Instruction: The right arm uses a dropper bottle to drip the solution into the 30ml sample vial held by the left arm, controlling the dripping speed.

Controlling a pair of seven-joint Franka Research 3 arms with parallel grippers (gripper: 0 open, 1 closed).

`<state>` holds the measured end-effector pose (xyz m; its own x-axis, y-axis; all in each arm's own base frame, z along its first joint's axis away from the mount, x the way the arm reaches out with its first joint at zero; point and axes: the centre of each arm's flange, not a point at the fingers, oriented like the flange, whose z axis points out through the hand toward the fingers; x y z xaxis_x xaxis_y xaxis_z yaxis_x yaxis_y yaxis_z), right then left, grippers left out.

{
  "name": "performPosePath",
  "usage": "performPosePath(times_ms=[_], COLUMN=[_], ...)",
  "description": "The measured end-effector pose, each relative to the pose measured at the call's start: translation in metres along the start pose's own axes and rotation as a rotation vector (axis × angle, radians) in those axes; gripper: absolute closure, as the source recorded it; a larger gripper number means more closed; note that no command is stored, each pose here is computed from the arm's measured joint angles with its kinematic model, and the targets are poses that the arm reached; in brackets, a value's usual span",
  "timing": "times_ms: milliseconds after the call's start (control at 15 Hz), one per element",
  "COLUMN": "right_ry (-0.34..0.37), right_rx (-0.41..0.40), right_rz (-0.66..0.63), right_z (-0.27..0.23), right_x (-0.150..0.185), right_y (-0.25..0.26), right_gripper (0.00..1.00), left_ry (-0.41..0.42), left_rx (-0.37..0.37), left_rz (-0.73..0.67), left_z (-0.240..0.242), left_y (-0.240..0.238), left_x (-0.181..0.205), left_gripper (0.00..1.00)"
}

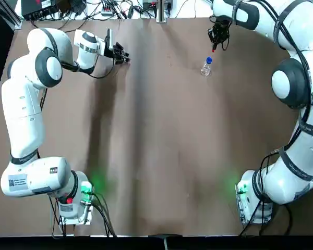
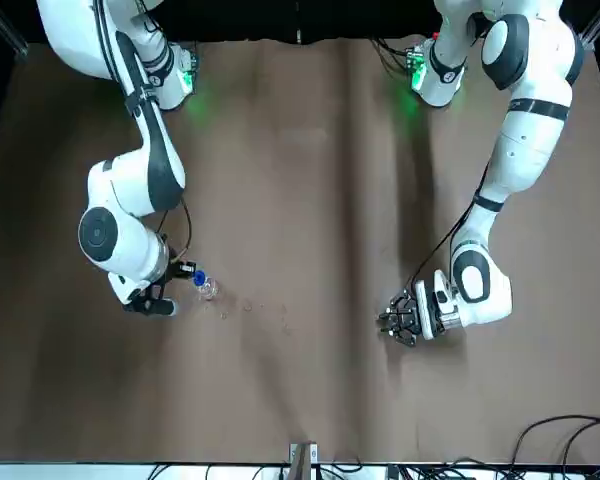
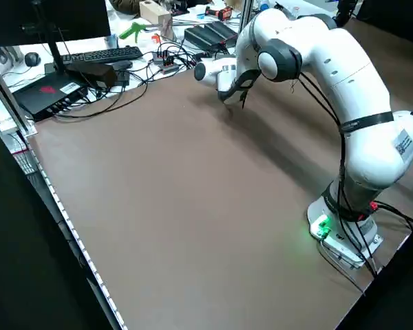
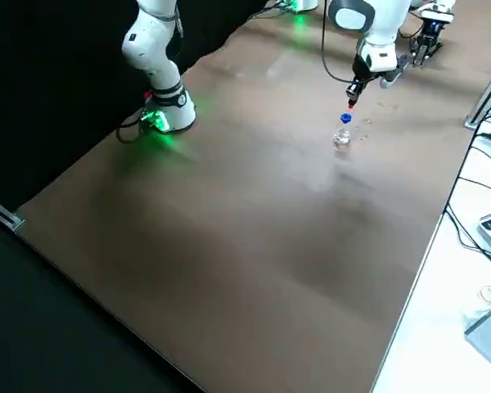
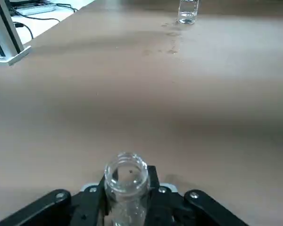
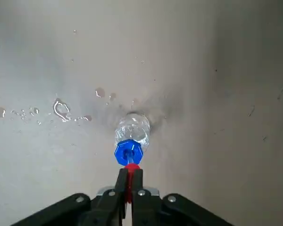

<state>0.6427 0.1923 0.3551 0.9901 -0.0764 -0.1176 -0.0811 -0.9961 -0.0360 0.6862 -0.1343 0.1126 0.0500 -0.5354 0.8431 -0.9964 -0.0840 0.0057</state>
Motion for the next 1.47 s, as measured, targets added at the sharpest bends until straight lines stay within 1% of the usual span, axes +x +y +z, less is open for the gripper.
performPosePath(times_ms=[67,133,200,267,467,533,667,733,800,933,1067,1200,1467], right_ry=[-0.001,-0.001,0.0,0.0,0.002,0.004,0.011,0.018,0.034,0.062,0.051,0.033,-0.006], right_rx=[-0.001,0.0,0.0,0.0,0.001,0.002,0.005,0.008,0.014,0.031,0.039,0.046,0.064], right_rz=[0.0,0.0,0.0,-0.001,-0.005,-0.006,-0.007,-0.008,-0.007,0.005,-0.011,-0.07,-0.127], right_z=[0.001,0.001,0.001,0.001,0.0,-0.001,-0.005,-0.011,-0.022,-0.053,-0.088,-0.124,-0.19], right_x=[0.0,0.0,0.0,0.0,0.0,0.0,0.001,0.001,0.001,-0.001,-0.011,-0.026,-0.068], right_y=[0.0,0.0,0.0,-0.001,-0.003,-0.003,-0.004,-0.004,-0.003,0.007,0.026,0.048,0.086], right_gripper=[0.88,0.8,0.71,0.61,0.34,0.29,0.29,0.29,0.29,0.29,0.29,0.29,0.27], left_ry=[-0.004,-0.005,-0.005,-0.005,0.004,0.006,0.007,0.006,0.005,0.003,0.003,0.003,0.001], left_rx=[0.002,0.003,0.003,0.003,0.01,0.012,0.013,0.015,0.017,0.024,0.032,0.044,0.075], left_rz=[0.001,0.001,0.001,0.001,-0.009,-0.012,-0.013,-0.013,-0.013,-0.013,-0.013,-0.012,-0.006], left_z=[0.001,0.002,0.002,0.002,0.002,0.002,0.002,0.002,0.001,-0.002,-0.006,-0.012,-0.031], left_y=[0.0,0.0,0.0,0.0,0.0,0.0,0.0,0.0,-0.001,-0.003,-0.006,-0.01,-0.019], left_x=[0.0,0.0,0.0,0.0,0.0,0.0,0.0,0.0,0.0,-0.001,-0.001,0.0,0.003], left_gripper=[0.67,0.64,0.64,0.61,0.35,0.26,0.07,0.01,0.0,0.0,0.0,0.0,0.0])
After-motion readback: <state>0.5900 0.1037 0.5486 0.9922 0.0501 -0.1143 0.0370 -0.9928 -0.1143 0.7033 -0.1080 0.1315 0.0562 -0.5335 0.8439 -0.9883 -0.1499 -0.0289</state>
